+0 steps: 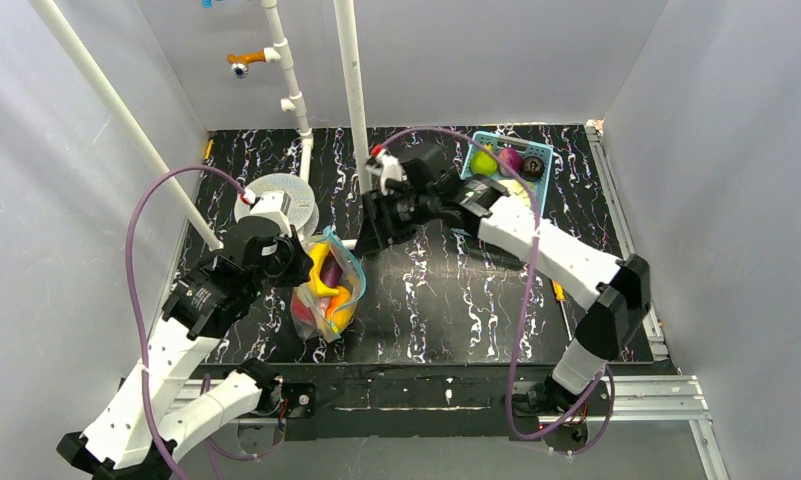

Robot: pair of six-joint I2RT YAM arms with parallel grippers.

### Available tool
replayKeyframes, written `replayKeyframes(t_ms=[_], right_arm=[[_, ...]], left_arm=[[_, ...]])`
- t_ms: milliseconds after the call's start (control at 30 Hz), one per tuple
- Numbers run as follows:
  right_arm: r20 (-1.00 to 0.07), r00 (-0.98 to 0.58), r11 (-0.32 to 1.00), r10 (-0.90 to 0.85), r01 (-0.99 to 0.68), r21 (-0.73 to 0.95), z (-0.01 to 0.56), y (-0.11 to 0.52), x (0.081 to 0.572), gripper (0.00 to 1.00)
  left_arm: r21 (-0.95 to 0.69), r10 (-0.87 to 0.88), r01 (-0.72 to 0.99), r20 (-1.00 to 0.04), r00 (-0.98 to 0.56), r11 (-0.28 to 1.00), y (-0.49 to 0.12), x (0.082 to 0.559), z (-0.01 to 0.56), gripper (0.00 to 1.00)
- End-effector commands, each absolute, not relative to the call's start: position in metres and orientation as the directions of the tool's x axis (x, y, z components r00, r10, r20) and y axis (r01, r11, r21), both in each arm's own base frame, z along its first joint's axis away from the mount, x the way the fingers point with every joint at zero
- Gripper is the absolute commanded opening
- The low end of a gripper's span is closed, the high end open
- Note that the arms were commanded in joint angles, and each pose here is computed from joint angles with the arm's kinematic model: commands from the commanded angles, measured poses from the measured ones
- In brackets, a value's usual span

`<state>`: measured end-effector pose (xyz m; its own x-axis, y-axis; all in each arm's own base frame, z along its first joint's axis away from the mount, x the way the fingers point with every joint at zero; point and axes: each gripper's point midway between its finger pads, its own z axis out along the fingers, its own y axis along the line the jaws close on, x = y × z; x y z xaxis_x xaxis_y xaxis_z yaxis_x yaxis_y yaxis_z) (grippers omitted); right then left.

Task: Place the food in the zip-top bag and seal the zipper
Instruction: Adjust the zipper food storage bag at the center of the board, then pick up the fake fruit from the bin.

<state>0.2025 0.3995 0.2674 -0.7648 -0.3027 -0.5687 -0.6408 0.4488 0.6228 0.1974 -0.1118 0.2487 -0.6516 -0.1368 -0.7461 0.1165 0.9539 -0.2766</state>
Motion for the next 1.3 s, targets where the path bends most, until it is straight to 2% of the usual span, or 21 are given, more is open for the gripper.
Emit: replayKeyframes(t_ms=[0,133,200,367,467,633,733,933,1067,1267], right_arm=[[-0.709,-0.696,0.37,-0.113,-0.692,0.62,0.34,0.361,0.223,0.76],[-0.713,-0.701,0.492,-0.018,-0.627,0.604,0.335,0.323,0.253,0.78],[-0.715,-0.696,0.609,0.057,-0.543,0.578,0.321,0.296,0.279,0.78],[-0.739,-0.644,0.853,0.198,-0.259,0.454,0.274,0.218,0.342,0.78],[-0.761,-0.6,0.924,0.246,-0.091,0.37,0.249,0.171,0.38,0.79],[-0.764,-0.601,0.966,0.236,0.063,0.249,0.214,0.116,0.442,0.8],[-0.781,-0.605,0.988,0.154,0.098,0.119,0.205,0.092,0.479,0.83],[-0.803,-0.594,0.989,-0.053,0.081,-0.125,0.195,0.07,0.546,0.9],[-0.776,-0.614,0.969,-0.146,0.069,-0.238,0.178,0.061,0.573,0.91],[-0.749,-0.63,0.963,-0.206,0.006,-0.27,0.147,0.063,0.592,0.9]], left_arm=[[-0.236,-0.093,0.182,-0.816,-0.571,0.955,-0.117,0.217,0.269,0.0],[-0.22,-0.067,0.198,-0.812,-0.579,0.955,-0.122,0.222,0.256,0.0],[-0.219,-0.055,0.213,-0.81,-0.583,0.952,-0.126,0.225,0.247,0.0],[-0.225,-0.023,0.269,-0.805,-0.593,0.937,-0.14,0.229,0.231,0.0],[-0.226,-0.001,0.304,-0.805,-0.594,0.926,-0.147,0.232,0.222,0.0],[-0.207,0.034,0.344,-0.814,-0.58,0.916,-0.151,0.234,0.211,0.0],[-0.192,0.058,0.363,-0.815,-0.577,0.912,-0.151,0.232,0.204,0.0],[-0.175,0.071,0.373,-0.825,-0.561,0.911,-0.149,0.232,0.202,0.0],[-0.187,0.076,0.386,-0.817,-0.571,0.903,-0.154,0.233,0.2,0.0],[-0.184,0.082,0.384,-0.809,-0.582,0.905,-0.155,0.235,0.196,0.0]])
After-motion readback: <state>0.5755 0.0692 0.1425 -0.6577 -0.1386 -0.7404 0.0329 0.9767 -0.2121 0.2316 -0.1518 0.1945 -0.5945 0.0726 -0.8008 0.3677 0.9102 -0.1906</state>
